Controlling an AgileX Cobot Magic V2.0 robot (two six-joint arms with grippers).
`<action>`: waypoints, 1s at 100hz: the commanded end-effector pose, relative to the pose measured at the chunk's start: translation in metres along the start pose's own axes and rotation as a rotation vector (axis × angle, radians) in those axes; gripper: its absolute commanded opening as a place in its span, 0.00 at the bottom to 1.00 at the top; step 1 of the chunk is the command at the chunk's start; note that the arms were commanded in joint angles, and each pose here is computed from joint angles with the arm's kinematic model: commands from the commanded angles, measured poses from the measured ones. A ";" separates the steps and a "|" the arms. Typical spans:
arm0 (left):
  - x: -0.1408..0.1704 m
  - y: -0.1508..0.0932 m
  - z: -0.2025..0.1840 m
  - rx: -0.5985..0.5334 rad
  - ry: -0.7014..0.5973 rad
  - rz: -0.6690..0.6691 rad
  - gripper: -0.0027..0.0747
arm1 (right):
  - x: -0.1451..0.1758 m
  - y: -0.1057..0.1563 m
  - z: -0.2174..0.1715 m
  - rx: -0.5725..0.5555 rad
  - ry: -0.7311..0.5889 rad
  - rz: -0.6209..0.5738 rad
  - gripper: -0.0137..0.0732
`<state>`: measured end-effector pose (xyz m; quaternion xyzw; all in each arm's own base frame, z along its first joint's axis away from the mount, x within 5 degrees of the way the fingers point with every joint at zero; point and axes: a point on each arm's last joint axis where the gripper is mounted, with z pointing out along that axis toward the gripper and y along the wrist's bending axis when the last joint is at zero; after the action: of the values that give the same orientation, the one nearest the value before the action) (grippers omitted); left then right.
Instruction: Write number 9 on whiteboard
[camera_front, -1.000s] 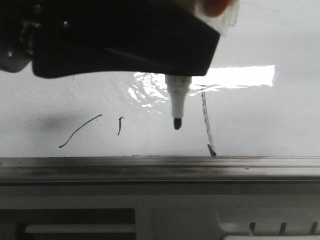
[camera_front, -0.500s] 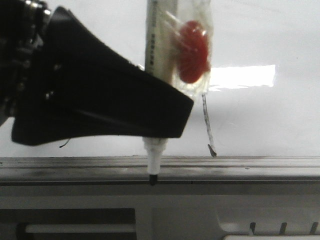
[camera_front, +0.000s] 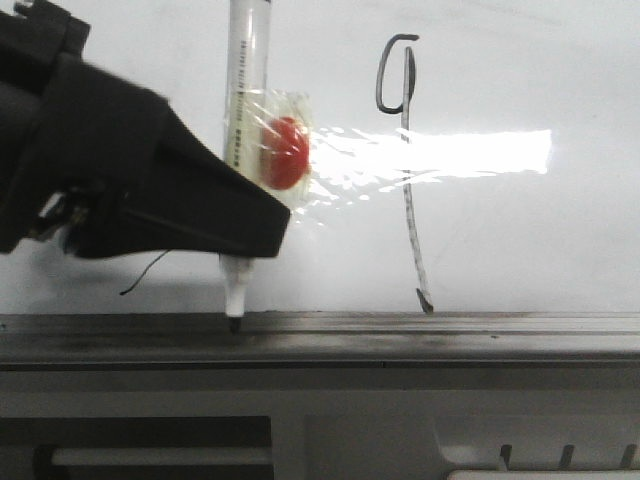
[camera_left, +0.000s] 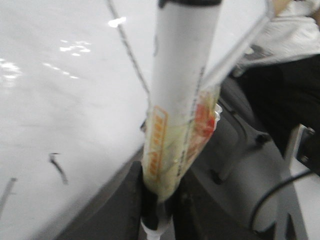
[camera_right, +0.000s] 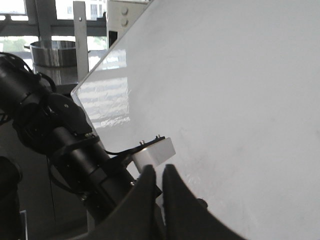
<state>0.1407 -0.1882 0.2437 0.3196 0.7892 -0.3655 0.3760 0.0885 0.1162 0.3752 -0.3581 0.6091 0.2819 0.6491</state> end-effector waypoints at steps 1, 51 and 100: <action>-0.025 -0.004 -0.003 -0.082 -0.089 -0.096 0.01 | -0.019 -0.006 -0.010 0.060 -0.118 0.001 0.08; -0.065 -0.006 0.008 -0.550 -0.163 -0.059 0.01 | -0.021 -0.007 -0.013 0.066 -0.133 0.000 0.08; -0.062 0.010 0.011 -0.717 -0.160 -0.108 0.34 | -0.019 -0.005 -0.013 0.046 -0.111 0.000 0.08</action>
<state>0.1783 -0.2143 0.2794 0.1358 0.8495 -0.1315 0.4926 0.0819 0.1083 0.3810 -0.3511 0.5962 0.2873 0.6623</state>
